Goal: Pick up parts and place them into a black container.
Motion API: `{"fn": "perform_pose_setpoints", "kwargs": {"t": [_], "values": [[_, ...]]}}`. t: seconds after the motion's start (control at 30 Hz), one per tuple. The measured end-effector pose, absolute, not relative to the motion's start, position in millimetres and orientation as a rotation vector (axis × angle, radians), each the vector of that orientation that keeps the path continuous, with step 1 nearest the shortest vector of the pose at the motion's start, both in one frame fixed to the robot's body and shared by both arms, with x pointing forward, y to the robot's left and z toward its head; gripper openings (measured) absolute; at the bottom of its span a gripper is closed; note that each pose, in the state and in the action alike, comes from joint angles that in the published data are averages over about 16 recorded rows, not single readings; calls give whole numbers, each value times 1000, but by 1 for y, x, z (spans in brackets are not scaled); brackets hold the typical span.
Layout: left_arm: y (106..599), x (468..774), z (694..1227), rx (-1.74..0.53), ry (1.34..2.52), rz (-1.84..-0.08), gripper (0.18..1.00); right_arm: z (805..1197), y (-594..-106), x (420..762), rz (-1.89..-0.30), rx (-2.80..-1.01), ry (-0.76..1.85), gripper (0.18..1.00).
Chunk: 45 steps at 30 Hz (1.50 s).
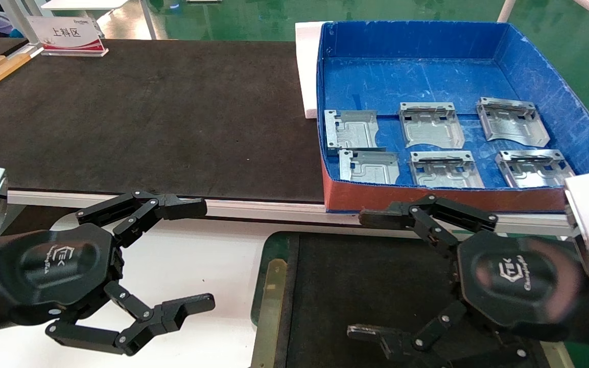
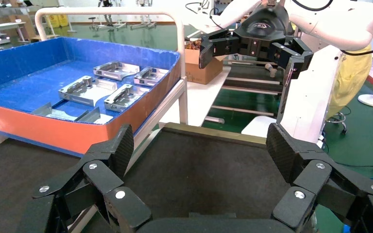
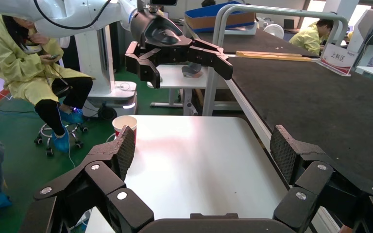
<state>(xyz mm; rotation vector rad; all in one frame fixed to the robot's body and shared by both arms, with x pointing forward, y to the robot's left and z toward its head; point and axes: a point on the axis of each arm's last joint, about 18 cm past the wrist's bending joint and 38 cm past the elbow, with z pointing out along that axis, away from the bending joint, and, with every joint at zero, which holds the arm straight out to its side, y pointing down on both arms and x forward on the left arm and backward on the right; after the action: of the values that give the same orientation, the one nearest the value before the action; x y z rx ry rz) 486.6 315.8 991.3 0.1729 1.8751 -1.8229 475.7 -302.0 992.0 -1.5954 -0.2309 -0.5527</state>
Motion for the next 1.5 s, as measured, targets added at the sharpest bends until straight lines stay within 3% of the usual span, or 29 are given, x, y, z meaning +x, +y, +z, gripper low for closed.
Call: {"fn": "perform_pose_setpoints", "kwargs": {"t": [0.63,1.03,1.23,1.5], "values": [[316,487,991,173,1875,-1823,1000,992,-302,476,-553,-1595,-231,1000],[316,487,991,173,1875,-1823,948,992,-302,476,-553,-1595,-231,1000],[316,487,991,173,1875,-1823,875,992,-302,476,-553,-1595,-231,1000],[316,487,991,173,1875,-1823,712,992,-302,476,-553,-1595,-231,1000]]}}
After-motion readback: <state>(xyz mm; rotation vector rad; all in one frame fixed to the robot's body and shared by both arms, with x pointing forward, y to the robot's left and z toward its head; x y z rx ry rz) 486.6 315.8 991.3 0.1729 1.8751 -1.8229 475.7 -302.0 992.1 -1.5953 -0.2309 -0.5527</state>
